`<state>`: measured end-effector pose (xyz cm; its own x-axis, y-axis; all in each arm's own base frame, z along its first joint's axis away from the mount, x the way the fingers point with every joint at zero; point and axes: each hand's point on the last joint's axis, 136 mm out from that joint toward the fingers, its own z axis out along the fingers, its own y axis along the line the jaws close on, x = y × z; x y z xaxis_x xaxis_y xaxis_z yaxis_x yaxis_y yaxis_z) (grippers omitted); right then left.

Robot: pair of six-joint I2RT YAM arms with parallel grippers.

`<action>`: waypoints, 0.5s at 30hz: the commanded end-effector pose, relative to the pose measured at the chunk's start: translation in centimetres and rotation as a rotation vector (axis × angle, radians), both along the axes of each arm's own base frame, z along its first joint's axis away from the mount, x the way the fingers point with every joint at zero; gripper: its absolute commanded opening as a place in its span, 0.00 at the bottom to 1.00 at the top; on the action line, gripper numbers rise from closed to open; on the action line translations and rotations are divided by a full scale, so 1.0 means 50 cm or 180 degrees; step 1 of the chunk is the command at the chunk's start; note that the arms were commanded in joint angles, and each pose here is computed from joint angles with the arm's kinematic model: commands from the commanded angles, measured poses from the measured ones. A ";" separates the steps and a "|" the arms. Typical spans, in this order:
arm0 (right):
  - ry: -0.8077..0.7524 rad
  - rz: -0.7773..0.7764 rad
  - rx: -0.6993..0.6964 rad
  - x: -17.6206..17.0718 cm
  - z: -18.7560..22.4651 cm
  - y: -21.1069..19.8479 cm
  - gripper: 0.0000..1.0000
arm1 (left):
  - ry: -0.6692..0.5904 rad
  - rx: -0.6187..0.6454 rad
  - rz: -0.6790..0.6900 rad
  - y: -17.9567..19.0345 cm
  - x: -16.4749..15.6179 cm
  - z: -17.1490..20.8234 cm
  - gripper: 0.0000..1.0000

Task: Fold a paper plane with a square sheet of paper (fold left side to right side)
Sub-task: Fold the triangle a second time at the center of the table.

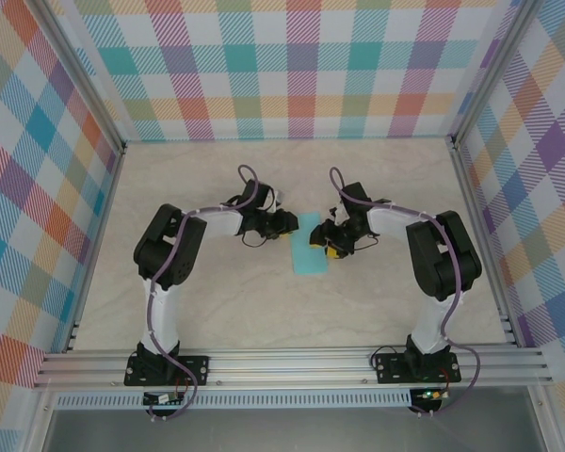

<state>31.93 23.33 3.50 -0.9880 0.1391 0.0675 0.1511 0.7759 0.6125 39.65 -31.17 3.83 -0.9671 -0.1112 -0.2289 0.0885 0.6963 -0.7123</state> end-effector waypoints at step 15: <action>-0.0102 -0.0092 0.0214 0.051 0.077 0.027 0.42 | -0.1701 0.1060 -0.1179 -0.032 -0.256 0.167 0.65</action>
<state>33.95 24.31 5.85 -0.9864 0.1600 0.0365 0.1454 0.7492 0.6461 28.12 -33.92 14.64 -0.7346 0.2246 -0.6403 0.5889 0.6797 -0.4372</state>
